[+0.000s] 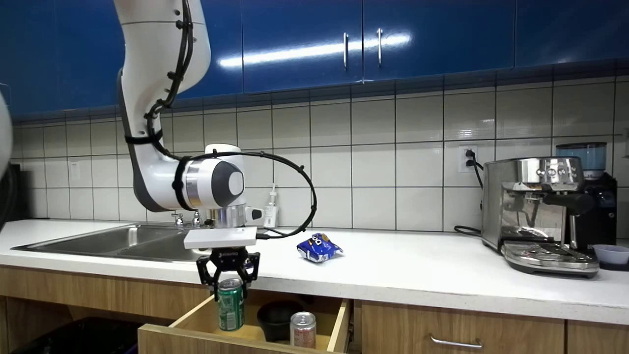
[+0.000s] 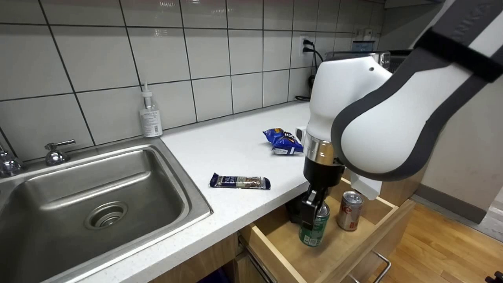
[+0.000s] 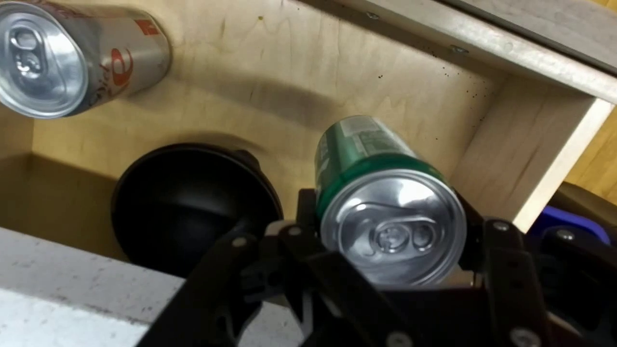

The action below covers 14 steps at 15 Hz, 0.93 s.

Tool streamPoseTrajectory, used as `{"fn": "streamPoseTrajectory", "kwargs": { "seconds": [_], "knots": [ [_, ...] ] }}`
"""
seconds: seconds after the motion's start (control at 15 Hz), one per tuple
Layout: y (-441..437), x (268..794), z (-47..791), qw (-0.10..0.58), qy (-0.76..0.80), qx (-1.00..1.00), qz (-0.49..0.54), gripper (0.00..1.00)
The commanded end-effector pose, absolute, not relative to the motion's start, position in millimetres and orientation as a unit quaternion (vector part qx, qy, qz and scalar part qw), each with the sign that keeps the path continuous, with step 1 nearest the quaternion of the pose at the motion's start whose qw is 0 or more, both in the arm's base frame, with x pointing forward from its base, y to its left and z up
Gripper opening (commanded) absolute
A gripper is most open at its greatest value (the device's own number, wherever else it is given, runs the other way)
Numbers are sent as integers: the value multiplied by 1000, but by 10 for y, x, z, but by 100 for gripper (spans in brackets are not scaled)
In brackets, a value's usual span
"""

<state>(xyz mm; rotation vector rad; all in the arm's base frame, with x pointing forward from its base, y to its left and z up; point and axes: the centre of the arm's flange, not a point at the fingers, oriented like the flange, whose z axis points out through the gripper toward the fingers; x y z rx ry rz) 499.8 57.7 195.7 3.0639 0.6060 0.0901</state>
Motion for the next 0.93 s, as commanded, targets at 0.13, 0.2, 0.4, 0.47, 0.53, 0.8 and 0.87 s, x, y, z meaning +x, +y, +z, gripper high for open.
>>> {"fn": "streamPoseTrajectory", "kwargs": {
  "seconds": [0.13,0.2,0.4,0.47,0.53,0.8,0.87],
  "knots": [
    [564,5101,1695,14,175,984,36,38],
    [559,5116,1646,12,173,984,33,38],
    [564,5158,1510,10,171,985,26,38],
    [566,5170,1476,9,171,985,24,38],
    [569,5183,1449,9,170,985,21,38],
    [567,5234,1363,15,164,986,15,38],
    [567,5239,1346,16,162,987,14,38]
  ]
}}
